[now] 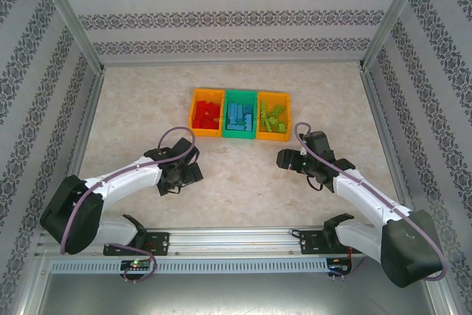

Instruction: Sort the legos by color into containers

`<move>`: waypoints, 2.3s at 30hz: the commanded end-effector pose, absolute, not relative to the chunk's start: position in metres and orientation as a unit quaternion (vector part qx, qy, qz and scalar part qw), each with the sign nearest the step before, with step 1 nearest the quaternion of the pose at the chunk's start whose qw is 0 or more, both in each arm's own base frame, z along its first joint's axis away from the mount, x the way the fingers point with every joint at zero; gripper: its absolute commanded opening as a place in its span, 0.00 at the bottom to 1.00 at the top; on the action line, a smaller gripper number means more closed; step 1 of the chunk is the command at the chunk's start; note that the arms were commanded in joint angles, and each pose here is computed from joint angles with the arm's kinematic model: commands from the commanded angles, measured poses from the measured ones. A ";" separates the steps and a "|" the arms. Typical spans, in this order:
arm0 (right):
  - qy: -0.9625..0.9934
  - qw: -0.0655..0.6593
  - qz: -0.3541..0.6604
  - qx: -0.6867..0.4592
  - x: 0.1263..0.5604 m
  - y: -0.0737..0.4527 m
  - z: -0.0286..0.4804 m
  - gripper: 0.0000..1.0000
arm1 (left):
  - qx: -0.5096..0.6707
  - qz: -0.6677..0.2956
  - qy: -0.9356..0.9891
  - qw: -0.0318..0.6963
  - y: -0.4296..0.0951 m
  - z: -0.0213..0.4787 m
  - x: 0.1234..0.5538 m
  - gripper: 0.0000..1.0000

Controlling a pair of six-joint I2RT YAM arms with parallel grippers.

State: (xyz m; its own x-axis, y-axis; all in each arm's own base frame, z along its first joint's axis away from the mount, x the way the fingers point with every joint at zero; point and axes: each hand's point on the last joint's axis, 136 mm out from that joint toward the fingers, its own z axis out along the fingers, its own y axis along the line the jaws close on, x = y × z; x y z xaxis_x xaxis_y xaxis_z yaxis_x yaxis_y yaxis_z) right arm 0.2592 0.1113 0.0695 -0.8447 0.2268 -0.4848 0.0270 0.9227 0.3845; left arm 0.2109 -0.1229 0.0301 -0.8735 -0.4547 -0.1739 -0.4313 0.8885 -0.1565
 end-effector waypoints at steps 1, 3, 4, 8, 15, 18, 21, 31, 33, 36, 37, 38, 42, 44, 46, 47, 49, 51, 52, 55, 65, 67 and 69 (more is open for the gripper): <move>0.939 0.282 0.188 0.052 0.264 0.117 0.077 0.83 | -0.290 -0.086 0.949 0.088 -0.127 0.018 0.213 0.96; 0.939 0.282 0.188 0.052 0.264 0.117 0.076 0.83 | -0.316 -0.102 0.939 0.088 -0.128 0.014 0.215 0.93; 0.939 0.283 0.187 0.051 0.264 0.116 0.076 0.83 | -0.330 -0.106 0.934 0.088 -0.127 0.012 0.216 0.91; 0.940 0.282 0.184 0.049 0.263 0.115 0.074 0.83 | -0.370 -0.100 0.919 0.095 -0.120 0.012 0.219 0.86; 0.941 0.281 0.182 0.048 0.260 0.113 0.069 0.84 | -0.428 -0.085 0.894 0.108 -0.105 0.016 0.217 0.79; 0.941 0.281 0.183 0.045 0.261 0.114 0.069 0.85 | -0.439 -0.081 0.888 0.110 -0.100 0.016 0.221 0.78; 0.941 0.279 0.185 0.042 0.263 0.115 0.068 0.85 | -0.448 -0.078 0.884 0.106 -0.097 0.015 0.226 0.77; 0.944 0.272 0.185 0.035 0.266 0.113 0.067 0.86 | -0.463 -0.070 0.880 0.082 -0.090 0.004 0.236 0.66; 0.944 0.269 0.186 0.036 0.265 0.113 0.065 0.86 | -0.461 -0.067 0.881 0.076 -0.090 0.000 0.239 0.63; 0.946 0.263 0.186 0.037 0.264 0.112 0.063 0.86 | -0.457 -0.061 0.884 0.071 -0.089 -0.002 0.245 0.60; 0.946 0.263 0.185 0.037 0.264 0.111 0.062 0.86 | -0.456 -0.057 0.885 0.070 -0.088 -0.003 0.246 0.59; 0.947 0.262 0.185 0.036 0.264 0.111 0.062 0.86 | -0.455 -0.055 0.886 0.070 -0.087 -0.005 0.248 0.58; 0.947 0.261 0.183 0.039 0.263 0.106 0.061 0.86 | -0.446 -0.057 0.890 0.070 -0.087 -0.007 0.253 0.52; 0.947 0.260 0.185 0.041 0.264 0.105 0.061 0.86 | -0.441 -0.053 0.893 0.070 -0.085 -0.008 0.255 0.50; 0.946 0.259 0.188 0.042 0.265 0.105 0.062 0.86 | -0.435 -0.052 0.896 0.072 -0.085 -0.008 0.257 0.48; 0.946 0.259 0.189 0.042 0.266 0.105 0.062 0.86 | -0.430 -0.052 0.898 0.074 -0.085 -0.008 0.258 0.45; 0.946 0.258 0.191 0.040 0.266 0.106 0.064 0.86 | -0.422 -0.050 0.902 0.076 -0.085 -0.006 0.260 0.41; 0.946 0.260 0.190 0.040 0.267 0.106 0.065 0.86 | -0.417 -0.052 0.904 0.080 -0.085 -0.004 0.261 0.40; 0.945 0.262 0.191 0.041 0.268 0.105 0.066 0.86 | -0.414 -0.055 0.905 0.084 -0.086 -0.002 0.263 0.39; 0.945 0.262 0.190 0.043 0.268 0.104 0.067 0.86 | -0.400 -0.066 0.909 0.097 -0.089 0.007 0.269 0.38; 0.944 0.262 0.191 0.054 0.271 0.100 0.069 0.86 | -0.299 -0.087 0.942 0.127 -0.136 0.037 0.291 0.38; 0.944 0.262 0.191 0.058 0.271 0.098 0.069 0.86 | -0.256 -0.079 0.955 0.130 -0.154 0.044 0.295 0.37; 0.944 0.263 0.191 0.063 0.271 0.096 0.069 0.86 | -0.208 -0.070 0.966 0.139 -0.173 0.055 0.301 0.37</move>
